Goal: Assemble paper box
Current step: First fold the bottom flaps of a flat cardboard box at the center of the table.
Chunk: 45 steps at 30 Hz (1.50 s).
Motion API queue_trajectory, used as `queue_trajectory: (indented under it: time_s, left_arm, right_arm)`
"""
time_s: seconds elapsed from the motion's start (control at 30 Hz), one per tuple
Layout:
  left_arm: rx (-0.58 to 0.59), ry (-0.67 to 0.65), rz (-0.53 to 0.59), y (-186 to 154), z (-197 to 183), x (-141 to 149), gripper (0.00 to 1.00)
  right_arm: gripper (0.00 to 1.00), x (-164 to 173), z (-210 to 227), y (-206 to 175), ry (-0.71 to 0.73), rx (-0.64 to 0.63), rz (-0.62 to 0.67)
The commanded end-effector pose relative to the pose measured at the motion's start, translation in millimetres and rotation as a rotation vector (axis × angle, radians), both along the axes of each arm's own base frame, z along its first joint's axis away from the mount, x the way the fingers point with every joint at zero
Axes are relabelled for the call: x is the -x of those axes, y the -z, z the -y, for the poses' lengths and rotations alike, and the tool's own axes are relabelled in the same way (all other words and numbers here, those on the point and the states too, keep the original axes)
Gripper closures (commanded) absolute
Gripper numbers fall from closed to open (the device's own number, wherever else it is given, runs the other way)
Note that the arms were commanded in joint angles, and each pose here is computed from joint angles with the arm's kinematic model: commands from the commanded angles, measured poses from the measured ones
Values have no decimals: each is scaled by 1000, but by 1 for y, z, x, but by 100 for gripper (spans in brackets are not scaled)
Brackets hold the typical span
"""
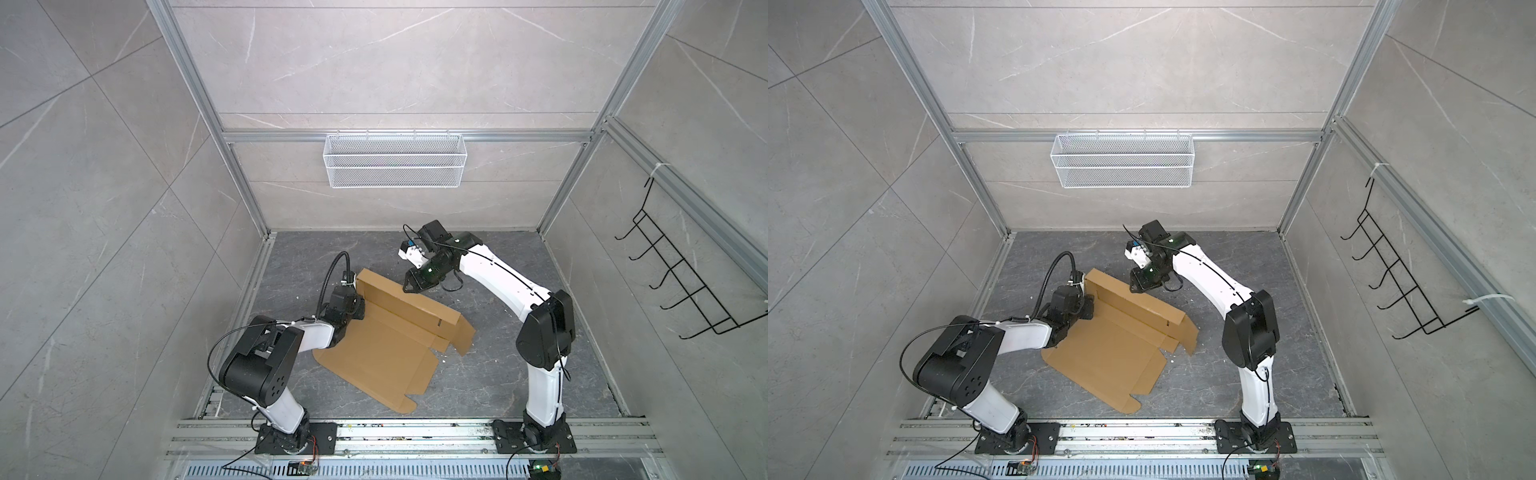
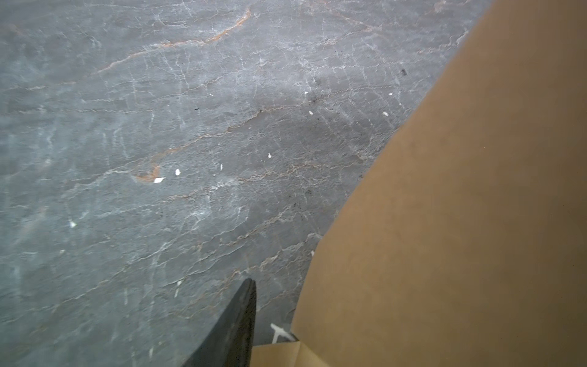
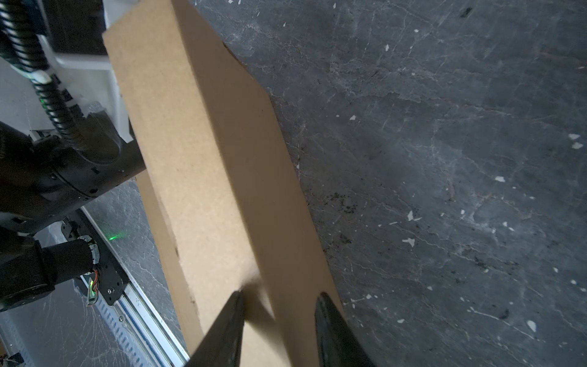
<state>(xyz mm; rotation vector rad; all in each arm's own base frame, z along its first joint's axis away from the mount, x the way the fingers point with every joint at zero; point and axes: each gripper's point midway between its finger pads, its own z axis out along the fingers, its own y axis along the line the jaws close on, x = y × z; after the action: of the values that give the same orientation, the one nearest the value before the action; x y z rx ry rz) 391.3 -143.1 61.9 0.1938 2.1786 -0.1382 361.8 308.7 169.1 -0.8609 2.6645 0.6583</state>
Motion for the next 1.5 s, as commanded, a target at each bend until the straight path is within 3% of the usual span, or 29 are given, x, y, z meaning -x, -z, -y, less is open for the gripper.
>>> queue_trajectory:
  time_s: [0.0,0.2,0.43,0.63,0.73,0.87,1.03,1.47]
  left_arm:
    - [-28,22,157,-57,5,-19,54]
    - [4,52,220,-87,14,-27,52]
    - [-33,64,184,-70,13,-27,53]
    - [10,66,213,-86,6,-31,53]
    - [27,90,211,-85,11,-34,57]
    - [35,113,203,-76,17,-36,73]
    - [25,134,214,-73,18,-34,84]
    - [22,142,257,-73,12,-18,90]
  right_arm:
    - [61,17,10,25,-23,81,-65]
    - [61,16,9,24,-23,80,-63]
    - [62,17,9,24,-26,82,-65]
    - [62,18,10,26,-28,89,-63]
    - [62,19,10,28,-29,92,-68]
    - [62,19,8,27,-31,91,-66]
    - [60,20,7,26,-32,85,-74]
    - [50,26,-20,17,-64,26,-110]
